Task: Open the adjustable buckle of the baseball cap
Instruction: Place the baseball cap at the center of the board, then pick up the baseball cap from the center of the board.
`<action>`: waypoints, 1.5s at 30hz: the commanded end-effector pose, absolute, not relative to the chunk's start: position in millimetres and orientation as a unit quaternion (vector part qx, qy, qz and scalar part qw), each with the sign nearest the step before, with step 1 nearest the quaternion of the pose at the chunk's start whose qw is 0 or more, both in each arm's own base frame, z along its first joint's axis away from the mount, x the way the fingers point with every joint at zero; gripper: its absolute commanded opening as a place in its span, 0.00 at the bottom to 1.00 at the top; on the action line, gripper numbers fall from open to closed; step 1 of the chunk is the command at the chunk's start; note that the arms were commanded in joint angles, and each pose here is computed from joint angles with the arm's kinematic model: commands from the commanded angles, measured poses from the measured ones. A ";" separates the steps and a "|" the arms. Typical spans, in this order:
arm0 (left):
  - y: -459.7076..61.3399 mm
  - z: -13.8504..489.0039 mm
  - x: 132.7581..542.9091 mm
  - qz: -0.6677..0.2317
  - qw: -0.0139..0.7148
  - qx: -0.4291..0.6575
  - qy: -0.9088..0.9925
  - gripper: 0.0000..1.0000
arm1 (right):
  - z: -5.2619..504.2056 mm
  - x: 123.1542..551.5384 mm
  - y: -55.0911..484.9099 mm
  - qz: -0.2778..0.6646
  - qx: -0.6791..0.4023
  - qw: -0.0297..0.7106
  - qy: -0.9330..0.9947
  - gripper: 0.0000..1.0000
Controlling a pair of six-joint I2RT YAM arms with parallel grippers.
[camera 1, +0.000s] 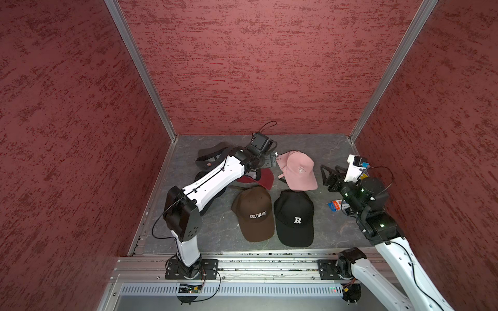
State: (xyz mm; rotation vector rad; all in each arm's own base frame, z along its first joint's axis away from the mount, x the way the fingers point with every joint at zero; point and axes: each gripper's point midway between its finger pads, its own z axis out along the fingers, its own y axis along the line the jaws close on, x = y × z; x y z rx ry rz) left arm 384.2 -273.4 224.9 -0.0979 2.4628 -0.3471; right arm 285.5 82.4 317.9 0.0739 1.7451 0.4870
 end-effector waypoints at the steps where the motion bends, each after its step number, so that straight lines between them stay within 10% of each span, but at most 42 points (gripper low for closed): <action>1: -238.1 210.9 361.2 -0.077 0.297 -0.079 0.949 0.93 | 324.7 286.8 90.2 0.235 0.021 0.624 0.745 0.69; 27: -210.8 137.7 377.7 -0.093 0.229 -0.160 0.956 0.84 | 312.3 277.1 83.9 0.224 0.027 0.620 0.752 0.70; 45: -234.7 119.0 419.5 -0.159 0.221 -0.155 0.949 0.13 | 304.0 279.2 84.5 0.218 0.022 0.612 0.760 0.70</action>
